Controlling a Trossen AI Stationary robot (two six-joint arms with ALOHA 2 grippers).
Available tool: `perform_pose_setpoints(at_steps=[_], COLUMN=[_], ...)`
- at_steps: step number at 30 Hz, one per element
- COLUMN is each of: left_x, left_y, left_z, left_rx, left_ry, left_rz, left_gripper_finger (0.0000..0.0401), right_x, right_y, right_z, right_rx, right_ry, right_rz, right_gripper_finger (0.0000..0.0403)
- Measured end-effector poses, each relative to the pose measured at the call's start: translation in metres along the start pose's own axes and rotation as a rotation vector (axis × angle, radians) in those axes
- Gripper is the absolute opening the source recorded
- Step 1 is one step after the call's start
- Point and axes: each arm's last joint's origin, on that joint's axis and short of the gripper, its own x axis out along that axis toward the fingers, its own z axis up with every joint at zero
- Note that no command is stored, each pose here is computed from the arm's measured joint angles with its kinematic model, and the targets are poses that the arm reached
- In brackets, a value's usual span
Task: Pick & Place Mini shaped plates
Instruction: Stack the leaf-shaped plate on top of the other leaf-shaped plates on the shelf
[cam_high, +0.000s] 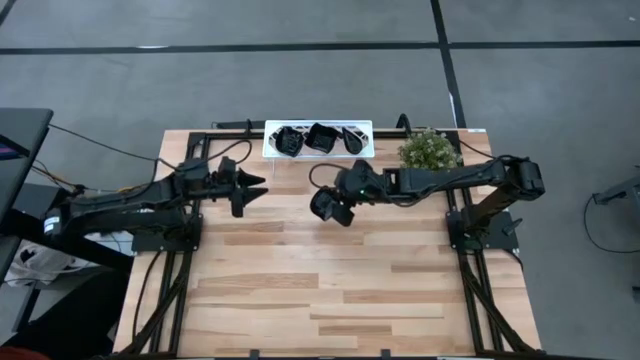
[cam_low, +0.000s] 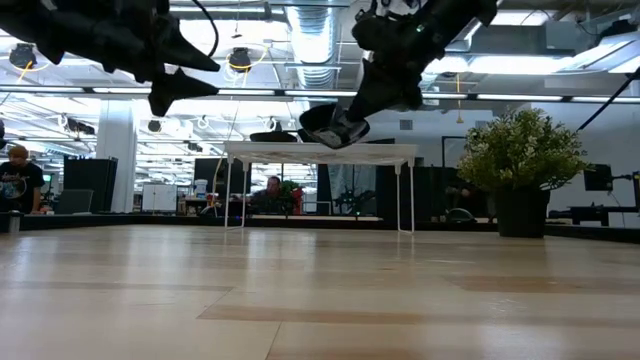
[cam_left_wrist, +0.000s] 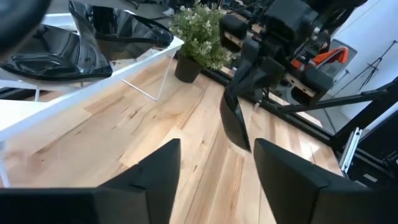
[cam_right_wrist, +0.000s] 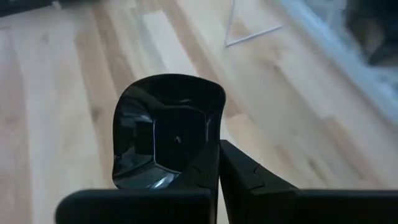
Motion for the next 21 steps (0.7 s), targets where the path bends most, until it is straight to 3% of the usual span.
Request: perform_pose_setpoints(at_steps=[6,14,21], left_x=[0.005,0.014,0.018], left_y=[0.001,-0.005,-0.011], left_z=[-0.002,-0.004,-0.002], left_rx=[0.000,0.031,0.049], left_ry=[0.013,-0.005,-0.073], left_rz=[0.003,0.048,0.092], left_gripper_finger=[0.0225,0.0215,0.0207], right_x=[-0.001,-0.003,-0.008], right_y=[-0.001,0.004,0.009], right_z=[0.006,0.014,0.021], right_rx=[-0.039,-0.085,-0.153], right_ry=[-0.051,-0.154,-0.195], right_rz=[-0.057,-0.095,-0.205], right_gripper_finger=[0.0000,0.0000,0.0000])
